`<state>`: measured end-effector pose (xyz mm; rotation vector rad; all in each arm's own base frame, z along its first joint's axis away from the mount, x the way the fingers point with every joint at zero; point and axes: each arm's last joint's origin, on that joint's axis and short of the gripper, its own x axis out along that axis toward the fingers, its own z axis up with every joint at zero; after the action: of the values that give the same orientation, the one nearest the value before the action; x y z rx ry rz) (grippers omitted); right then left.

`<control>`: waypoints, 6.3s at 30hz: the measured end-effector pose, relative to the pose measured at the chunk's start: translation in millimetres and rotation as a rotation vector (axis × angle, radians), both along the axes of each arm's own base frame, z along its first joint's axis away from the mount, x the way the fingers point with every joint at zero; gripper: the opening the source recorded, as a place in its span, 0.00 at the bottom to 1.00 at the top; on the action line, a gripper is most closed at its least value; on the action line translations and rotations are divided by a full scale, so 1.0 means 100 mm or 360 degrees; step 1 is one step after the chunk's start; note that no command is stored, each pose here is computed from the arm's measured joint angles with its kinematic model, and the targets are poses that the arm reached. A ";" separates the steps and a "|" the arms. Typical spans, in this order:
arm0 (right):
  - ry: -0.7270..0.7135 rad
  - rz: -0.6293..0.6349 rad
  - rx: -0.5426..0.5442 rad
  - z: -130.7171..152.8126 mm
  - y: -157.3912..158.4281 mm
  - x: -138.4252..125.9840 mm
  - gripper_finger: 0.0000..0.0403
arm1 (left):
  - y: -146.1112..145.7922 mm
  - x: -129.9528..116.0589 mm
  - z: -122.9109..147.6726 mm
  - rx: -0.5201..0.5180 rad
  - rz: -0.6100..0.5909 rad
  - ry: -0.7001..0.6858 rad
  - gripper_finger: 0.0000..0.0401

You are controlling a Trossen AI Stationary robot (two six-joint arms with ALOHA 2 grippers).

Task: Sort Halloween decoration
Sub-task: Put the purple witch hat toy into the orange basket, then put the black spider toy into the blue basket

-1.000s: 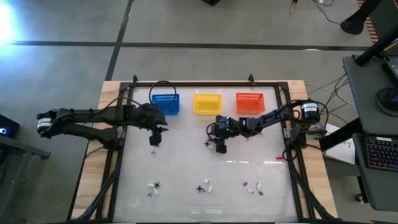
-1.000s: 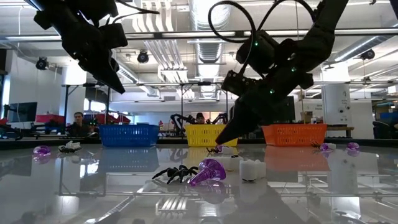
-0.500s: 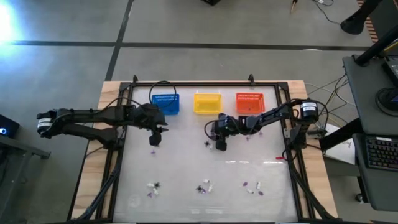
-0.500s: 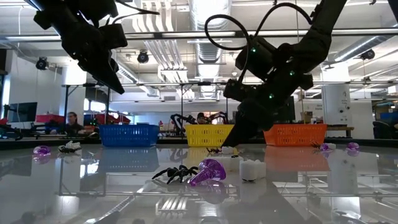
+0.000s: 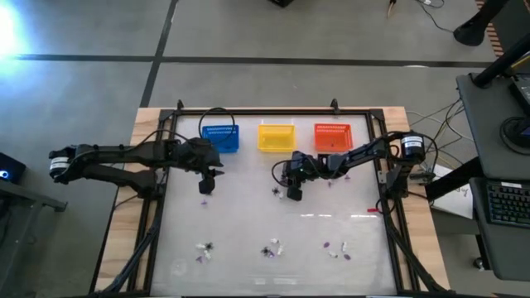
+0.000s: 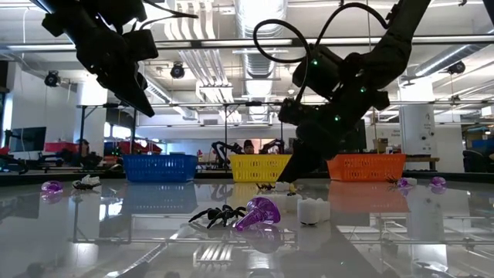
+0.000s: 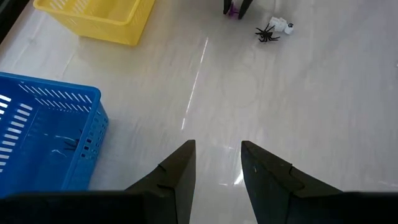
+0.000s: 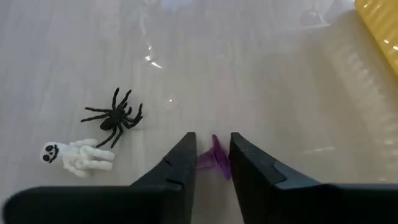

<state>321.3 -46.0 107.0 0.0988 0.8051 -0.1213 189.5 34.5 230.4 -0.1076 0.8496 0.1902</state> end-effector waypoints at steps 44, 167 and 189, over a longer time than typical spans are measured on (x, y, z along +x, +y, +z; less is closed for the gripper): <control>0.0150 -0.0564 -0.0248 1.24 -0.21 -0.80 0.02 | 0.00 -0.01 -0.01 -0.0003 0.0000 0.0014 0.28; 0.0341 -0.1088 0.0112 0.95 -0.89 -1.06 0.28 | -1.96 0.23 -0.87 -0.0682 0.0084 0.0875 0.34; 0.0342 -0.1086 0.0109 0.95 -0.89 -1.06 0.28 | -1.98 0.24 -1.00 -0.0655 0.0124 0.0964 0.21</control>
<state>215.5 -134.5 201.7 0.4301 0.9637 -0.7587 213.1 -163.0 130.3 -0.4864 1.4834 0.1176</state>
